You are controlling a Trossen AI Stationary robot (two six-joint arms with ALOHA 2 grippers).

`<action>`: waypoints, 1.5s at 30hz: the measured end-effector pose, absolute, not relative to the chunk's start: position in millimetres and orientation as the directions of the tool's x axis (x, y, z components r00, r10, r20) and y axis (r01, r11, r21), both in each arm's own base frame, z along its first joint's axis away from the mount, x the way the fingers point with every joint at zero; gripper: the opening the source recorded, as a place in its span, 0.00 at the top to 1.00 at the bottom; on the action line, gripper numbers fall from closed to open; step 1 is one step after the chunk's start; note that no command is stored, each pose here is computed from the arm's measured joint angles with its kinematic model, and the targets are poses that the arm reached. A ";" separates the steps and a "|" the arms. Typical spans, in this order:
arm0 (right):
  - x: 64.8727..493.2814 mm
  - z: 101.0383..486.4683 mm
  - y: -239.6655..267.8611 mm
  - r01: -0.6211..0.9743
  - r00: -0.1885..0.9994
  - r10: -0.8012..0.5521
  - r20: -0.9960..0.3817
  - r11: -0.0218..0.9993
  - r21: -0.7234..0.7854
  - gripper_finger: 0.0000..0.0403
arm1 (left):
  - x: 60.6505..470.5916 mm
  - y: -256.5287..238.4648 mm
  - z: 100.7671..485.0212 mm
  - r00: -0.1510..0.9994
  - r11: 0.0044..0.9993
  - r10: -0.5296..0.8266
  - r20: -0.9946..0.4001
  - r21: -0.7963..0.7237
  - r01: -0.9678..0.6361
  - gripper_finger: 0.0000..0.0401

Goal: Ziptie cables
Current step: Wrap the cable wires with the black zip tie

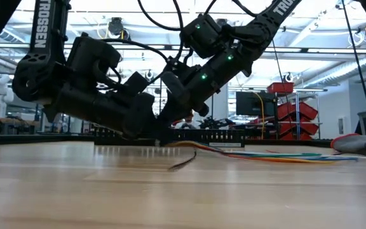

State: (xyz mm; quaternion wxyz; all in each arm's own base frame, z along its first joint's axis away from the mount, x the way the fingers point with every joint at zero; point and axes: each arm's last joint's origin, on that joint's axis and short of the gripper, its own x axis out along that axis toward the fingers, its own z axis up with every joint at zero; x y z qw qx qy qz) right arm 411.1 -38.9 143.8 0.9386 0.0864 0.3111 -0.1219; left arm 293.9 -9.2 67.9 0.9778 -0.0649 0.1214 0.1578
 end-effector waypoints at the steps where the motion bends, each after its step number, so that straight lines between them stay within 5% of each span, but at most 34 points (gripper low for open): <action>1: 411.0 143.6 -38.3 0.282 0.775 -0.174 -0.607 0.955 0.086 1.00 | 294.0 -9.3 68.3 0.920 0.940 0.300 -0.252 -0.088 -0.331 0.98; 17: 411.8 148.0 -34.7 0.269 0.790 -0.170 -0.589 0.960 0.083 1.00 | 291.8 -8.3 61.8 0.895 0.925 0.314 -0.317 -0.112 -0.364 0.97; 30: 392.8 169.6 -22.5 0.363 0.674 -0.350 -0.650 0.924 -0.121 1.00 | 291.2 -8.2 60.1 0.887 0.918 0.316 -0.337 -0.125 -0.375 0.97; 45: 364.6 159.2 -18.8 0.387 0.434 -0.329 -0.839 0.909 -0.157 1.00 | 290.1 -35.9 75.2 0.931 0.937 0.180 -0.318 -0.231 -0.260 0.97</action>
